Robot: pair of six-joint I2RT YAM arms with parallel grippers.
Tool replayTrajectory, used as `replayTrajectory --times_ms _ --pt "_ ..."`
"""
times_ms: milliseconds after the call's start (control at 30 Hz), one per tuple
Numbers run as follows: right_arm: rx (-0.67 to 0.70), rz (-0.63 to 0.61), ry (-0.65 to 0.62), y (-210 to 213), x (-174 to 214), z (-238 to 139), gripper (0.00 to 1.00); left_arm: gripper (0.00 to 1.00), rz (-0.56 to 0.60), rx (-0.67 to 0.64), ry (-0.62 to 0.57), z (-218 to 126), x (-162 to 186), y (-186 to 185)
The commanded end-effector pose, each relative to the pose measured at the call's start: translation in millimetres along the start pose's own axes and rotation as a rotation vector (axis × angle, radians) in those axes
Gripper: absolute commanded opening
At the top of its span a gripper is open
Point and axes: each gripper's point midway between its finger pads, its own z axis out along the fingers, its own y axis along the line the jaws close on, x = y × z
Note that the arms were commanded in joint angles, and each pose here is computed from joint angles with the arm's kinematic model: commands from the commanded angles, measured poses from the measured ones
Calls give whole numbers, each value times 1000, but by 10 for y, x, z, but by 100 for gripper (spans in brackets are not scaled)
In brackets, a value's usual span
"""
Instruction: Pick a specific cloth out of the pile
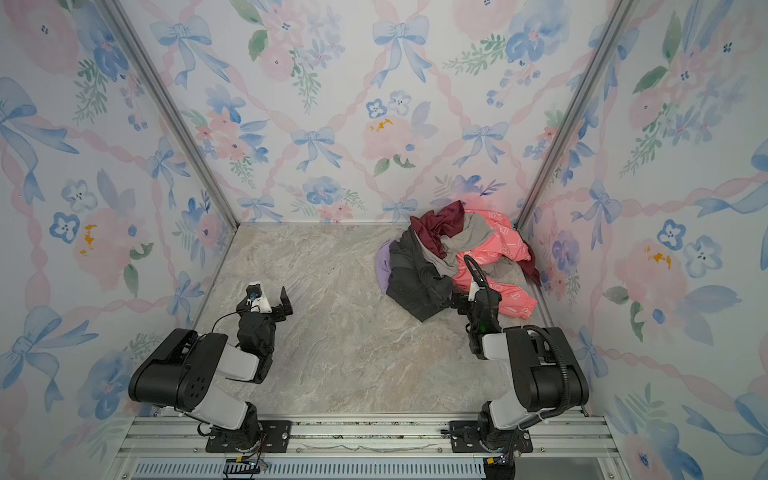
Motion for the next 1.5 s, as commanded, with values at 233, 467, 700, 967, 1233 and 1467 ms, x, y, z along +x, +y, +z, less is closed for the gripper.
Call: replayTrajectory --times_ms 233,467,700,967,1233,1467 --pt "6 12 -15 -13 -46 -1 97 98 -10 1 -22 3 -65 -3" --pt "5 11 -15 -9 -46 -2 97 98 -11 2 -20 6 -58 -3" --pt "8 9 -14 -6 -48 2 97 98 -12 0 -21 11 -61 -6" --pt "8 10 -12 -10 -42 0 97 98 2 -34 -22 -8 -63 -9" --pt "7 11 -14 -9 -44 -2 97 98 27 -56 -48 -96 -95 -30" --pt "27 -4 -27 -2 -57 -30 97 98 31 -62 -47 -111 -90 -35"
